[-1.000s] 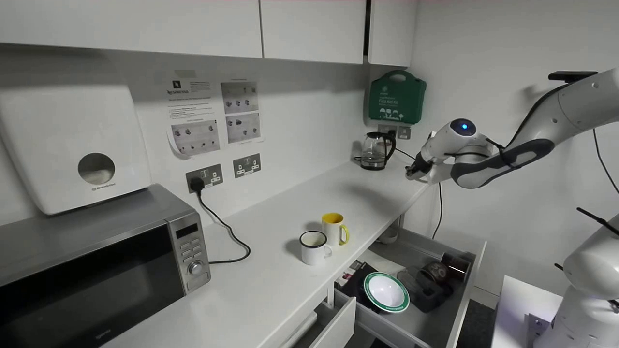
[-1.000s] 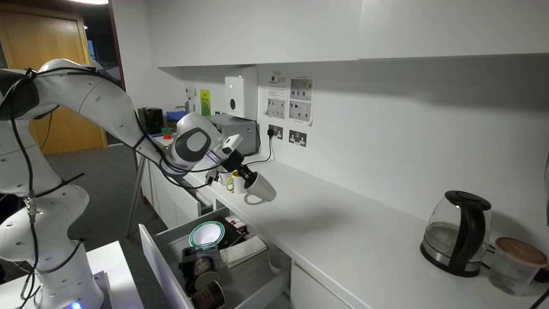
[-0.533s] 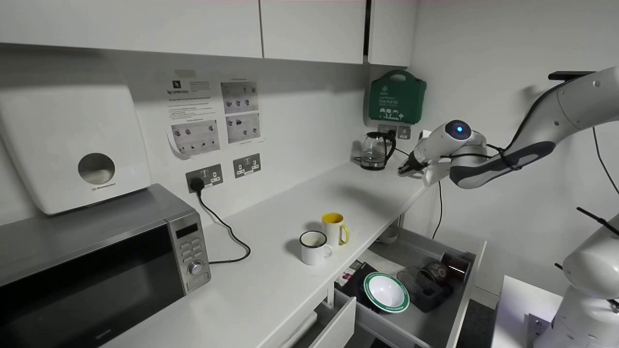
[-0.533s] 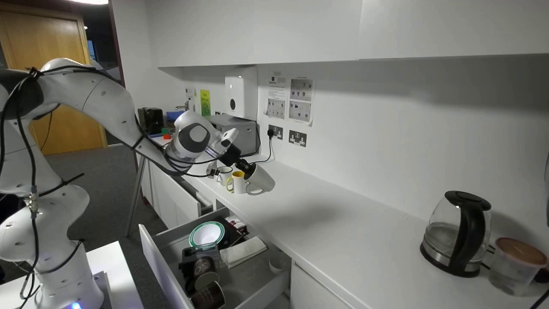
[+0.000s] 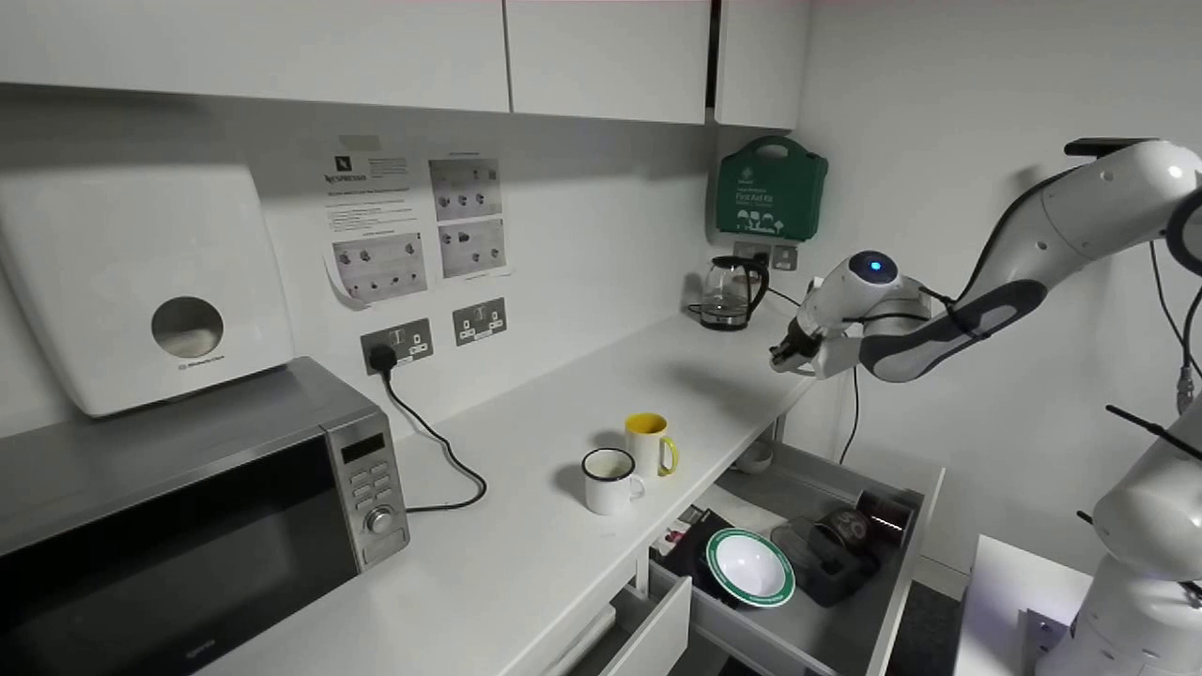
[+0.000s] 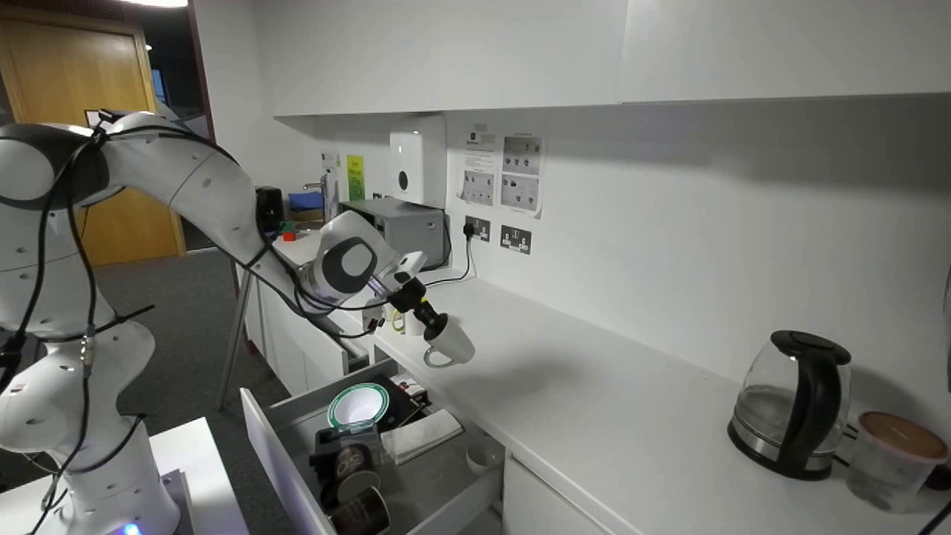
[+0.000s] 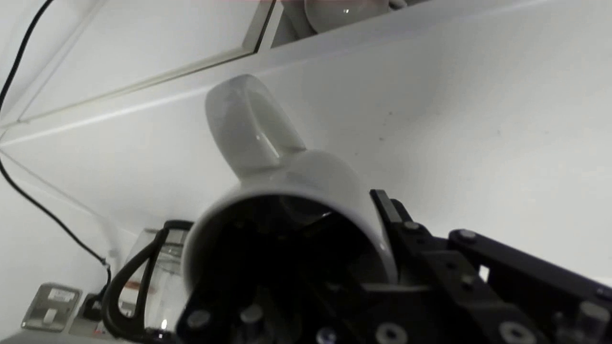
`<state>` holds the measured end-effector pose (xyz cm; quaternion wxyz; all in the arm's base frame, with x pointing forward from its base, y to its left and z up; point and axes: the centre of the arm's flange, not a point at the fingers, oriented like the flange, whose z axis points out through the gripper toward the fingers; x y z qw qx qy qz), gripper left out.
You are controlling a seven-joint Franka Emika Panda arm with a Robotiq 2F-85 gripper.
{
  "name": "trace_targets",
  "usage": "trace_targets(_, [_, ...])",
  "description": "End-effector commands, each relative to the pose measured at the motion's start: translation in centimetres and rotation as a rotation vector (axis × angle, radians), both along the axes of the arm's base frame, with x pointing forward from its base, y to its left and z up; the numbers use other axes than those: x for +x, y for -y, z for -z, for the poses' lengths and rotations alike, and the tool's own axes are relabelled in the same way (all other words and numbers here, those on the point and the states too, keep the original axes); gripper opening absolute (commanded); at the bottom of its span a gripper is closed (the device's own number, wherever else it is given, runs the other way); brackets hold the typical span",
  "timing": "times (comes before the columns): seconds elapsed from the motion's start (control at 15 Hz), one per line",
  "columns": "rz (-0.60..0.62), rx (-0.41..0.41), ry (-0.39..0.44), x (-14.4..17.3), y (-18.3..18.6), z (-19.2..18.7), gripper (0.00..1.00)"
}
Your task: Open the drawer on the right, take three mugs out of the drawer and place them on the countertop
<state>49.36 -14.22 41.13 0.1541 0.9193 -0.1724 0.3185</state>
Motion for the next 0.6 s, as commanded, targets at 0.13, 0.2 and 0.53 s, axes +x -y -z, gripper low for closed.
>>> trace_targets(0.13, [0.006, 0.045, -0.031, 0.2, 1.0, 2.4, 0.09])
trace_targets(0.2, [0.007, 0.048, -0.034, 0.3, 1.0, 2.6, 0.09])
trace_targets(0.53, [0.005, 0.048, -0.031, 0.3, 1.0, 2.5, 0.09])
